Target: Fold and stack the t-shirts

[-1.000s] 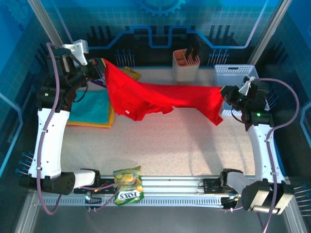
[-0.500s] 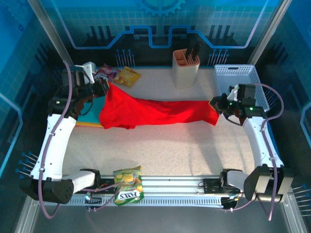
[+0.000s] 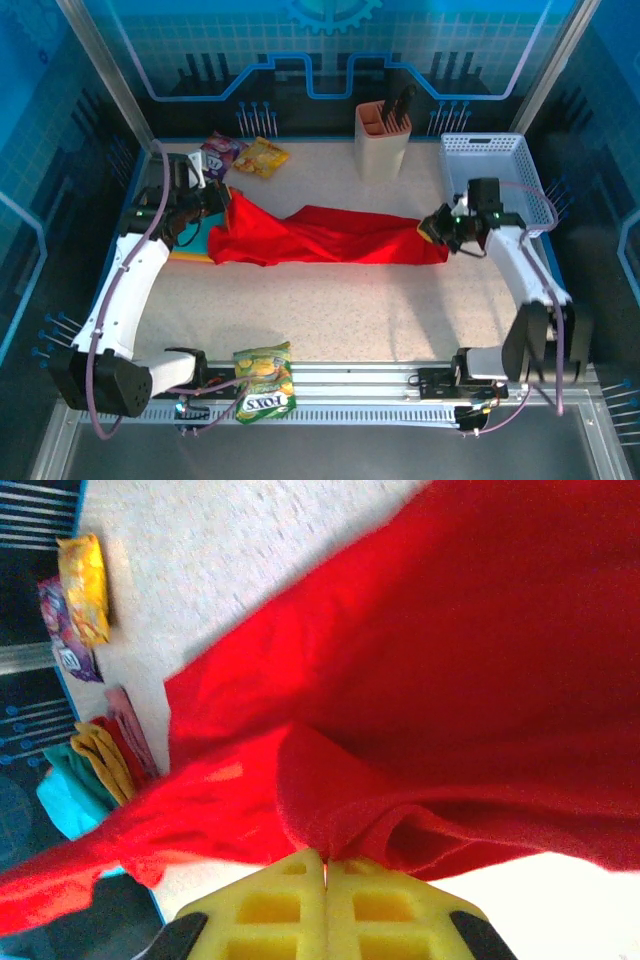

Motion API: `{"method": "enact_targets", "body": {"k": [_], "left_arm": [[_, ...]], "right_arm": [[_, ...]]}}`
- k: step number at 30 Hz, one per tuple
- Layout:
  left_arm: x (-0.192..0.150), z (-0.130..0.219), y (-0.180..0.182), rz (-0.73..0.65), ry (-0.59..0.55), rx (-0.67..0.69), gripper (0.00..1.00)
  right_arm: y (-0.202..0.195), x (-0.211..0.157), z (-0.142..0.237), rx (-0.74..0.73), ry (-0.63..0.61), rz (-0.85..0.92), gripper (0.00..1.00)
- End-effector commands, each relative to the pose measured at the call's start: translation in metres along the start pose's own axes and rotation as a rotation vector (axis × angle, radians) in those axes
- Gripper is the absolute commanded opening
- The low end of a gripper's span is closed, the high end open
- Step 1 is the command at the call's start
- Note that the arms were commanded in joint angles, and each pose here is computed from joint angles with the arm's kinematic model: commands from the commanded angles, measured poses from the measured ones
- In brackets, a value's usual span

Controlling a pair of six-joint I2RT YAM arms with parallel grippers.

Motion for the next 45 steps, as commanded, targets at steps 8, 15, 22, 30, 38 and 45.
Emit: {"method": "enact_targets", "body": {"k": [8, 15, 22, 30, 38, 45], "left_arm": [[-0.006, -0.009, 0.002, -0.001, 0.011, -0.004, 0.00], [-0.013, -0.015, -0.002, -0.003, 0.037, -0.021, 0.00], [-0.018, -0.019, -0.008, -0.010, 0.058, -0.039, 0.00], [-0.018, -0.017, -0.009, -0.019, 0.060, -0.039, 0.00], [-0.021, -0.015, -0.009, -0.020, 0.061, -0.039, 0.00], [-0.023, -0.016, -0.008, -0.017, 0.066, -0.039, 0.00]], "right_arm": [[-0.014, 0.039, -0.053, -0.057, 0.046, 0.161, 0.84], [-0.026, 0.011, -0.022, -0.197, -0.024, 0.272, 0.74], [-0.050, -0.015, -0.037, -0.243, 0.046, 0.275, 0.57], [-0.056, -0.023, -0.062, -0.259, 0.093, 0.285, 0.42], [-0.070, -0.026, -0.069, -0.340, 0.122, 0.281, 0.40], [-0.069, -0.029, -0.077, -0.313, 0.140, 0.282, 0.37]]}}
Point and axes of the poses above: each hand's point on the last joint's axis, 136 mm out from that joint toward the fingers, its own z axis back along the fingers, its own y axis along the line the jaws close on, x = y × z, the point moved 7 cm from there along z, back along the fingers, and after that the axes turned 15 degrees about z, right-handed, at the moved point
